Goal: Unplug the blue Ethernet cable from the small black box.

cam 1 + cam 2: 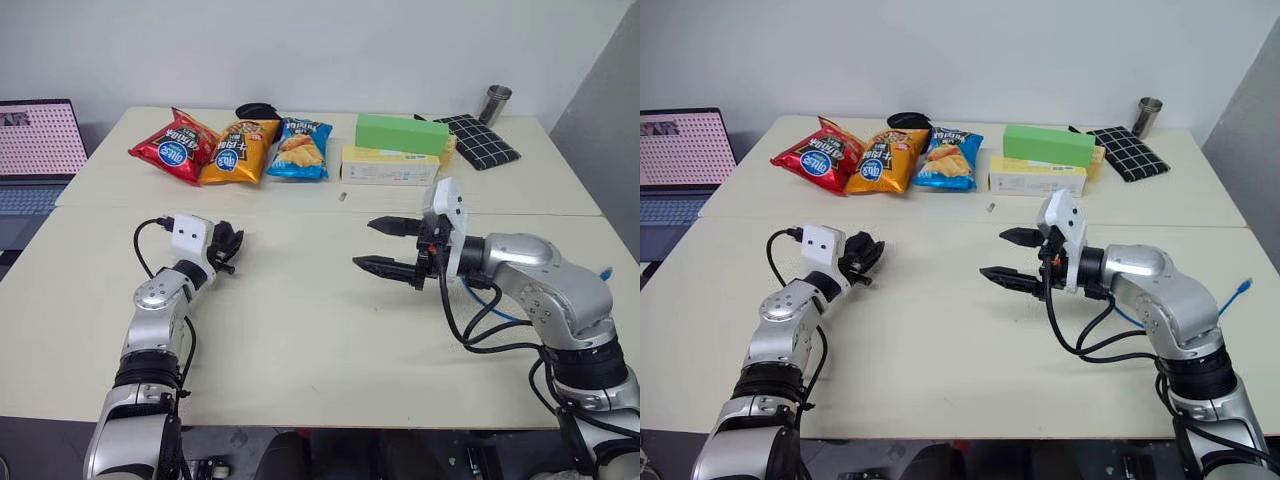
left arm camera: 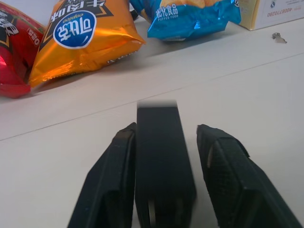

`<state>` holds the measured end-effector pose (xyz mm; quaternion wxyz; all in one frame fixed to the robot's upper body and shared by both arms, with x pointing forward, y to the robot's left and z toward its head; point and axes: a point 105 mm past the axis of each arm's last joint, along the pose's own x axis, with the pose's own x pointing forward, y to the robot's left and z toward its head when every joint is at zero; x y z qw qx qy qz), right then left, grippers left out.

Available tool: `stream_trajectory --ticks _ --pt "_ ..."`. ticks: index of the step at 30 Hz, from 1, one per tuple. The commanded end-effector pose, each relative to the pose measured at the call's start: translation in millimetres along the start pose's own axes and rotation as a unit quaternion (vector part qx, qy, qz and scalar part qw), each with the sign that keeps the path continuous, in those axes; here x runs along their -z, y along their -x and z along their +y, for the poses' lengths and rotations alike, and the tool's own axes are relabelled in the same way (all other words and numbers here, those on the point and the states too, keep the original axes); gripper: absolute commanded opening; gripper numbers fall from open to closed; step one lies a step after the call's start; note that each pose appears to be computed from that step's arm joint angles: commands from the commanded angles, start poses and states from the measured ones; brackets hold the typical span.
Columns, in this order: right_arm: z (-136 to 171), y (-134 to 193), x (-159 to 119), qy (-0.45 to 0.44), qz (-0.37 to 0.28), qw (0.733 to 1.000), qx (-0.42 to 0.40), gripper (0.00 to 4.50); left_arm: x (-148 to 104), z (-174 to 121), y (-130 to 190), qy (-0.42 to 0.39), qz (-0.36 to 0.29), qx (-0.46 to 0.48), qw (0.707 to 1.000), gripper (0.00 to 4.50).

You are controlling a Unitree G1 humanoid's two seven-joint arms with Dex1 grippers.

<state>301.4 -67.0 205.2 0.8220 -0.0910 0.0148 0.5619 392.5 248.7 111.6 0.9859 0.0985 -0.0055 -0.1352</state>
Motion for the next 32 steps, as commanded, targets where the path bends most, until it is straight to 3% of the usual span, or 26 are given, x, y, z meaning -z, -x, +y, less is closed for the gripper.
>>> stream_trajectory --ticks 1,7,14,20,24,28,32 --pt "4 1 -7 0.026 -0.001 1.0 0.0 3.94 -8 5 7 -0.004 -0.019 -0.004 1.0 3.0" --pt "7 3 -1 0.023 0.008 1.0 0.005 3.94 1 0 32 -0.003 0.01 0.011 1.0 4.41" --pt "-10 29 17 0.011 0.029 0.997 0.074 3.94 -5 -12 67 -0.056 0.073 0.058 0.994 4.41" --pt "-35 79 27 0.001 0.061 0.986 0.158 3.94 -43 -3 91 -0.113 0.079 0.095 0.986 4.41" --pt "-46 102 34 -0.003 0.08 0.977 0.197 3.94 -60 0 95 -0.108 0.071 0.119 0.984 4.41" --pt "-50 110 39 -0.007 0.085 0.974 0.209 3.94 -69 -5 94 -0.105 0.062 0.15 0.981 4.41" --pt "-50 109 42 -0.01 0.082 0.973 0.214 3.94 -62 -14 99 -0.123 0.083 0.192 0.97 4.41"
